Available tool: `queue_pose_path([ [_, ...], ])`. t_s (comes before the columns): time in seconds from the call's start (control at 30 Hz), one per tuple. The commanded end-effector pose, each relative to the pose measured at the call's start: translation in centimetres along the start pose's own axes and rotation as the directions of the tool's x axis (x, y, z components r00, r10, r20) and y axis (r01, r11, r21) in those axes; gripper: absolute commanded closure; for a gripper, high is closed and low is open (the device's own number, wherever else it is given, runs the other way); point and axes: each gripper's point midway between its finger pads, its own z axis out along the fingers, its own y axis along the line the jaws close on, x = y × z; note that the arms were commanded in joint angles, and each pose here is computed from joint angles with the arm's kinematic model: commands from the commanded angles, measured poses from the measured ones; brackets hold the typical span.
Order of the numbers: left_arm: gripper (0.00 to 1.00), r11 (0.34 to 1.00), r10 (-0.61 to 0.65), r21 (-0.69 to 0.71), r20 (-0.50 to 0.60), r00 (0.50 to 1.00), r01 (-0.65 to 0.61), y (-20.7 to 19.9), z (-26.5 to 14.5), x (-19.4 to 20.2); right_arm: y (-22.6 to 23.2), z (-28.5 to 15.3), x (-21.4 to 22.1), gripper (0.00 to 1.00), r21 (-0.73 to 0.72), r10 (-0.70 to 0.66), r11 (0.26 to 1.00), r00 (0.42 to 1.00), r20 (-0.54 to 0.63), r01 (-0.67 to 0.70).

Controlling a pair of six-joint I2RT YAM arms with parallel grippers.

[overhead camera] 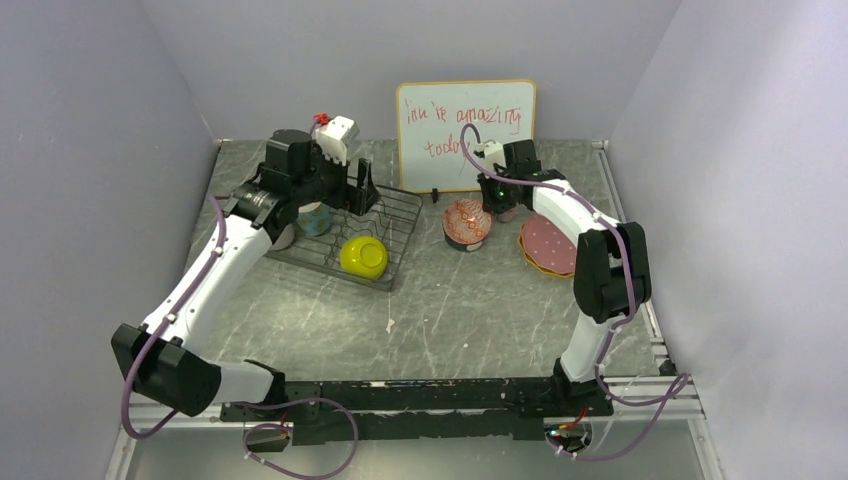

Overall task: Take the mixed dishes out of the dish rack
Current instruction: Place the bowl at the center of the board.

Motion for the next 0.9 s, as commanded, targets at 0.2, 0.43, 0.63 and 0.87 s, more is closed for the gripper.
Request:
queue_pose_path([
  [0.2, 0.06, 0.993, 0.072, -0.093, 0.000, 0.997, -0.072, 2.2, 0.4, 0.3, -0.1, 0.6, 0.9, 0.84, -0.006, -0.008, 1.000, 1.000, -0.007, 0.008],
  [0.43, 0.06, 0.982, 0.139, -0.124, -0.038, 0.990, -0.143, 3.3, 0.6, 1.5, 0.2, -0.9, -1.2, 0.71, -0.013, -0.016, 1.000, 0.999, 0.045, 0.017],
  [0.63, 0.06, 0.981, 0.144, -0.110, -0.131, 0.981, -0.159, 3.7, 1.0, 4.0, 0.5, -3.8, -4.2, 0.51, -0.006, -0.042, 0.999, 0.990, 0.133, 0.043],
  [0.87, 0.06, 0.994, 0.088, -0.039, -0.207, 0.974, -0.098, 2.7, 1.5, 8.7, 1.4, -7.5, -5.0, 0.30, 0.007, -0.074, 0.997, 0.977, 0.200, 0.074],
])
